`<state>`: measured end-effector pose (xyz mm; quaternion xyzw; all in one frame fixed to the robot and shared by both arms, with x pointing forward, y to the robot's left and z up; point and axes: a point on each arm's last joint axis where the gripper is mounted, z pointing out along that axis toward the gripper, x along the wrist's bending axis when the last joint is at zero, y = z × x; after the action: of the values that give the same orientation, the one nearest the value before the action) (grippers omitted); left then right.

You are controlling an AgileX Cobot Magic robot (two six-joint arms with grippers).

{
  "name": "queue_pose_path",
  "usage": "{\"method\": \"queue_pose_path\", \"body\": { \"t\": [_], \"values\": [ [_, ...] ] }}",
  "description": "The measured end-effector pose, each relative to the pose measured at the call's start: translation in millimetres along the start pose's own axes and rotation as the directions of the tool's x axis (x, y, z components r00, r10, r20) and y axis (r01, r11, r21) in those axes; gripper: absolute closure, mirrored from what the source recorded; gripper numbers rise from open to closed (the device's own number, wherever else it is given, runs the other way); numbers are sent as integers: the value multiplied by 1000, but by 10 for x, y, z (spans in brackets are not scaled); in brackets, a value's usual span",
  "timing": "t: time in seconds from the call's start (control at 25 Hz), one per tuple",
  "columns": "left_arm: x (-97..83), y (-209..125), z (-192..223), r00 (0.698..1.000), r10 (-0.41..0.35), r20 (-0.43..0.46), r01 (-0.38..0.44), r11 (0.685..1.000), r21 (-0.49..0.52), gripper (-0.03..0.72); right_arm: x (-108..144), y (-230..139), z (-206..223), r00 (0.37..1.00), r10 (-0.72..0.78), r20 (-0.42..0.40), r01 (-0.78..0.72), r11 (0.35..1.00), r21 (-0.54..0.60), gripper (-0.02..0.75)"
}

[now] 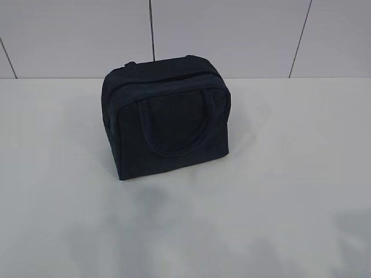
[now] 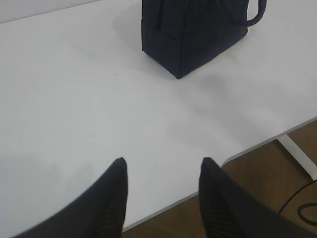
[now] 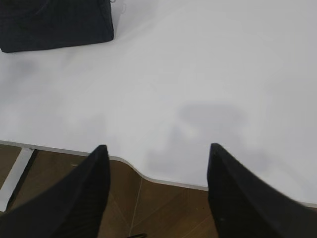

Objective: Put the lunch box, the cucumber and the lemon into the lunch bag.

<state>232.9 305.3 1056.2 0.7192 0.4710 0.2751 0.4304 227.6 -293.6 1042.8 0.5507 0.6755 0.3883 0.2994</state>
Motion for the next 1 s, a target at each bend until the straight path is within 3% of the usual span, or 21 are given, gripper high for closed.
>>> {"method": "queue_pose_path", "body": {
  "t": [1.0],
  "values": [
    [0,0,0,1000,0,0,0,1000,0,359,0,-2,0,1000,2,0,-2,1000,2,275]
  ]
}}
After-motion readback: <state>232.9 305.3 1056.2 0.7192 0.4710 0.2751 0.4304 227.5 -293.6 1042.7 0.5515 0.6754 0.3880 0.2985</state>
